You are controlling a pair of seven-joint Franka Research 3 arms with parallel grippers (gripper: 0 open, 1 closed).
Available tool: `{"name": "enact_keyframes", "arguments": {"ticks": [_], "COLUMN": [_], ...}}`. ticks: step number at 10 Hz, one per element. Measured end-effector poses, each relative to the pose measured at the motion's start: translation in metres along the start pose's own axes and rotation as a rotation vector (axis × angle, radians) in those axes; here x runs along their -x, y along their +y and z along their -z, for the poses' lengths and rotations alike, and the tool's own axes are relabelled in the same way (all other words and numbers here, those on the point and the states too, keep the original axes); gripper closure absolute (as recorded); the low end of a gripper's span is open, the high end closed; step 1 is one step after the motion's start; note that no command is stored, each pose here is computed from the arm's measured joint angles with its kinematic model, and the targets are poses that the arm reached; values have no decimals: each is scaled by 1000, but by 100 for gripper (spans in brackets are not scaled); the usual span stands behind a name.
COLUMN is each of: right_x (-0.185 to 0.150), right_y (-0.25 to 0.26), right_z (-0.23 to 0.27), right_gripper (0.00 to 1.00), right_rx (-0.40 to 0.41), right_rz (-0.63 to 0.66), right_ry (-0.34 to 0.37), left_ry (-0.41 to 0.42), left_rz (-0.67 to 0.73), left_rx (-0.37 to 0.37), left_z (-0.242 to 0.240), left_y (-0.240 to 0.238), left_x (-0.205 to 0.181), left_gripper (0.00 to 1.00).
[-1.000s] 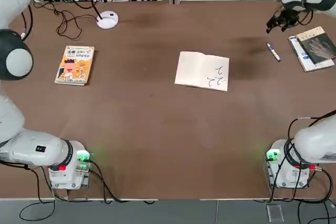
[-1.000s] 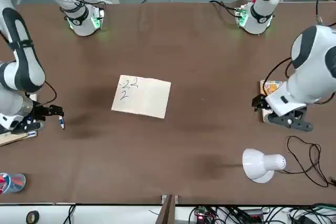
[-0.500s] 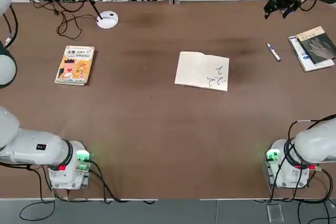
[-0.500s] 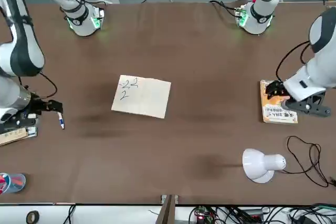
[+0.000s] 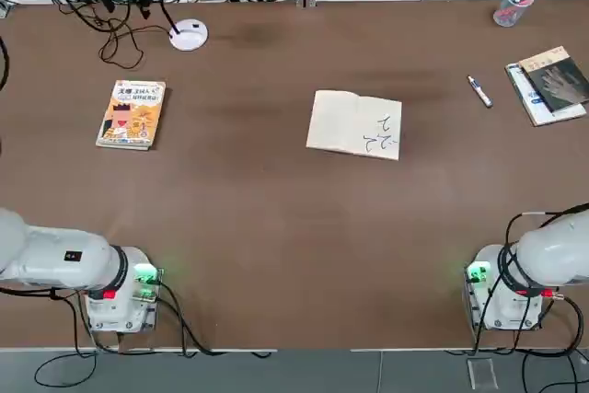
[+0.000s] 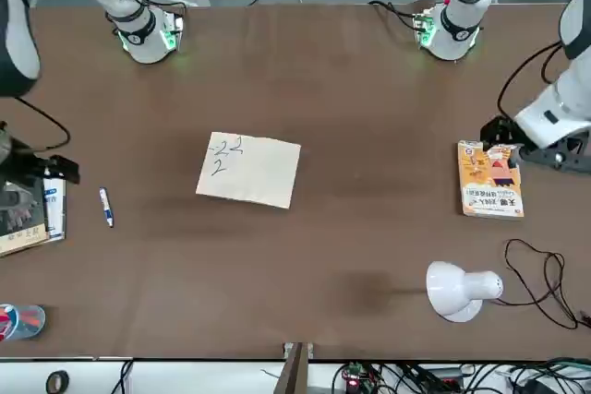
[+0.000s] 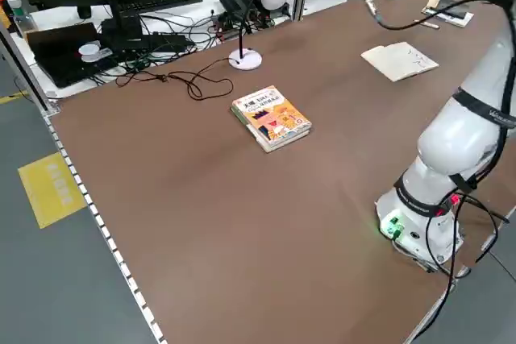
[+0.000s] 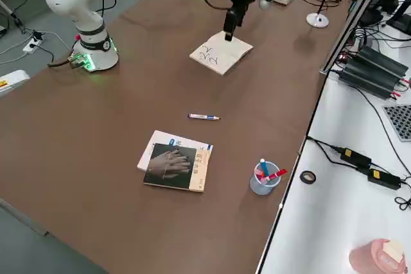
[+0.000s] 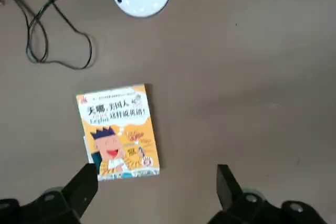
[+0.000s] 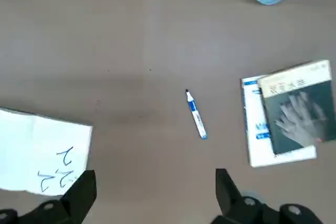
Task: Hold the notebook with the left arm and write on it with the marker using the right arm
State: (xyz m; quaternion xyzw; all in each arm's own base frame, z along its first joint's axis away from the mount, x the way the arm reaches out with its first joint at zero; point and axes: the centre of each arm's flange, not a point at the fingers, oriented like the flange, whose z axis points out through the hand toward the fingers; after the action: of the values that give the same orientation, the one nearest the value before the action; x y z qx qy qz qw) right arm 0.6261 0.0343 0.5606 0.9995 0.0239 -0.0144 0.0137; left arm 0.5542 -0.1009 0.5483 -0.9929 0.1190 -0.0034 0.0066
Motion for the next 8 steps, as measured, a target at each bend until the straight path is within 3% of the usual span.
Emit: {"name": "enact_keyframes", "arguments": {"ticks": [4,8], "right_x": [22,39], "right_y": [-10,-9], "right_z": [43,71], "right_gripper": [0,0], "right_rx": [12,37], "right_rz": [-93,-127], "right_ry": [0,35], "left_ry": [24,10], "left_rz": [9,21], "left_rx": [-15,-20], "left_z": [18,37], "left_y": [2,0], "left_x": [51,77], "left_gripper": [0,0]}}
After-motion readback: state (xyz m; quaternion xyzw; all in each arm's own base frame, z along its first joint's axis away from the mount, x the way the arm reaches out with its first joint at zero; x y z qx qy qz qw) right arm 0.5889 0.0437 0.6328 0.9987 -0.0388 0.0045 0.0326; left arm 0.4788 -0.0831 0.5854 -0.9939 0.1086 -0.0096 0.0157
